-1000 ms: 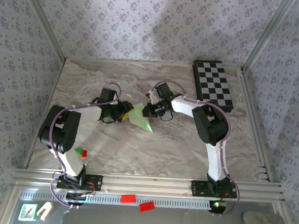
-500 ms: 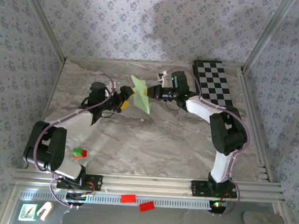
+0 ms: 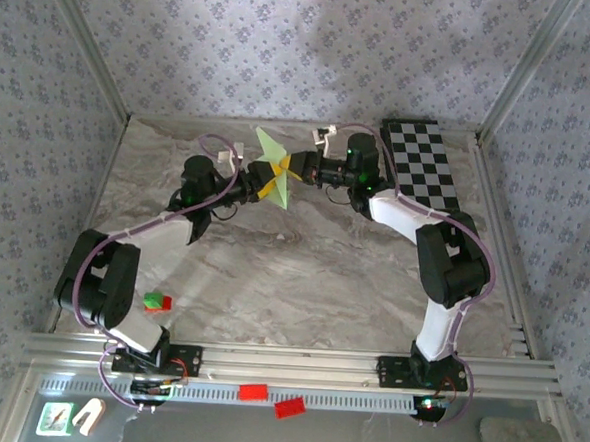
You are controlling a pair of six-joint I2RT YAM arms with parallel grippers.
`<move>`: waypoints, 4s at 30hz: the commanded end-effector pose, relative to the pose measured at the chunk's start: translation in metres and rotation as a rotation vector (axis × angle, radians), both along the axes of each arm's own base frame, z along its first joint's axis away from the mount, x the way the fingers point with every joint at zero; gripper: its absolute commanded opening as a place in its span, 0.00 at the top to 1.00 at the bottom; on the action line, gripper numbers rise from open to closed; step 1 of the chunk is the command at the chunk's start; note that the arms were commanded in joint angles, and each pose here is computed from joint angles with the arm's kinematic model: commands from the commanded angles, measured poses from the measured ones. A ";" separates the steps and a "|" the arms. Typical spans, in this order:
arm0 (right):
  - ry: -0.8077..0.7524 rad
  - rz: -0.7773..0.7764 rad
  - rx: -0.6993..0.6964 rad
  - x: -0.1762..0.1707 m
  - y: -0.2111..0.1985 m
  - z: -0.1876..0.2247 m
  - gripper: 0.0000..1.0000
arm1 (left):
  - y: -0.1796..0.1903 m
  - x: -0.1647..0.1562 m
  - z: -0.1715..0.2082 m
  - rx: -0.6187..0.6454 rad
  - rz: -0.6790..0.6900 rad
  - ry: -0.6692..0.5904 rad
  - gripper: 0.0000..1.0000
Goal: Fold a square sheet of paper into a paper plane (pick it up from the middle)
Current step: Turn over the paper at the center of the table.
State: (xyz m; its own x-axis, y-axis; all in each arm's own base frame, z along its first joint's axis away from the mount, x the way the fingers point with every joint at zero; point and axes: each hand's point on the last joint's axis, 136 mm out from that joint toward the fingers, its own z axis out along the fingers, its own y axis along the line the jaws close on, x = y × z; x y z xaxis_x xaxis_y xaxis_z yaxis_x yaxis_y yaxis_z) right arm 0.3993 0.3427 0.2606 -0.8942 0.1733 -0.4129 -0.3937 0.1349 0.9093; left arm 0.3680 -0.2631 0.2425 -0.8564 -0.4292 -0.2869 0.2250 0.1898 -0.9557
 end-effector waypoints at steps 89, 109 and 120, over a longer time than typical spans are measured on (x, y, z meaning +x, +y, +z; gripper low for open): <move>0.020 -0.588 -0.746 -0.002 -0.204 -0.077 0.48 | 0.078 0.007 -0.206 2.137 -0.008 0.079 0.85; 0.080 -0.631 -0.686 -0.001 -0.214 -0.082 0.47 | -0.020 -0.032 -0.184 1.405 -0.087 0.225 0.56; 0.080 -0.620 -0.655 0.000 -0.210 -0.082 0.41 | -0.054 -0.060 -0.123 0.931 -0.109 0.238 0.47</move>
